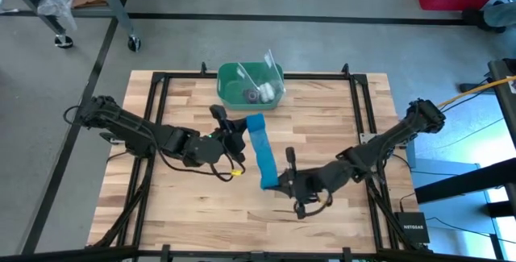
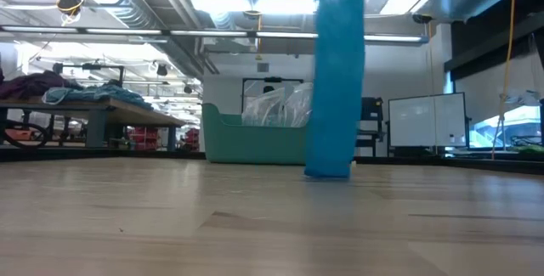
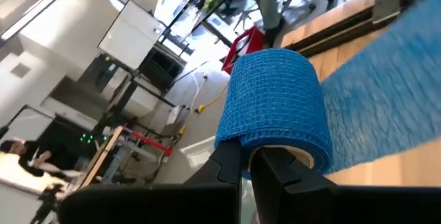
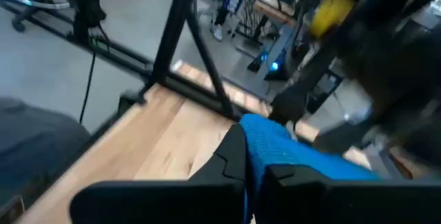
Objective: Roll bandage
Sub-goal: Roll the blue bandage
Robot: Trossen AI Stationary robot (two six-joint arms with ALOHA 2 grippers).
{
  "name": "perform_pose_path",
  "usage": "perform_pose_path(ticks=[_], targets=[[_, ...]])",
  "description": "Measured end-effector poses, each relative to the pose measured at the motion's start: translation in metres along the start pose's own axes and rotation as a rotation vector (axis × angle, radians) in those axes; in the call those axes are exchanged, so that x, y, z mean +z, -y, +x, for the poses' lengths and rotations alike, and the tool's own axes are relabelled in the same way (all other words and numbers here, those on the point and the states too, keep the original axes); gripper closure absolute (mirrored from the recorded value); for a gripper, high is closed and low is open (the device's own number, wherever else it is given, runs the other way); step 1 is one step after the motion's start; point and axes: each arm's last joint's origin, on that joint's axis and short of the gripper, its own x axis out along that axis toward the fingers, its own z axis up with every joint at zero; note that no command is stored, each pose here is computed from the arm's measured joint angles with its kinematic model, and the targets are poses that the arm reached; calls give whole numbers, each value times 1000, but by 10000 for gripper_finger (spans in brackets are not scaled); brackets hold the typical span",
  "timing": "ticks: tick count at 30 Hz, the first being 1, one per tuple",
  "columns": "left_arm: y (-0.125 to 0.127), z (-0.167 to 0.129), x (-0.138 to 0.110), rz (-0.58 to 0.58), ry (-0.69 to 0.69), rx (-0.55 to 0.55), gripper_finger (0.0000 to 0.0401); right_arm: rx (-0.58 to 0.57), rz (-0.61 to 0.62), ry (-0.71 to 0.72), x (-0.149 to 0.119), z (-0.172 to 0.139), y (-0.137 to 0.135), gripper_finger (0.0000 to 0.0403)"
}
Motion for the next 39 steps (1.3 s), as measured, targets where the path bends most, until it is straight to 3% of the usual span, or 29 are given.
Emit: perform_pose_path(ticks=[8, 15, 24, 30, 33, 39], targets=[[17, -3, -11, 135, 31, -78, 394, -146, -3, 63, 54, -11, 40, 400], [23, -5, -12, 165, 66, -117, 393, -226, 39, 79, 65, -11, 96, 395], [26, -11, -9, 190, 105, -144, 395, -321, 248, 72, 35, -3, 172, 394], [26, -11, -9, 193, 104, -145, 392, -368, 333, -8, 6, 11, 202, 389], [27, -11, -10, 195, 103, -148, 394, -326, 398, -56, -12, 19, 212, 359], [27, -11, -10, 176, 100, -158, 391, -272, 522, -254, -52, 36, 219, 250]])
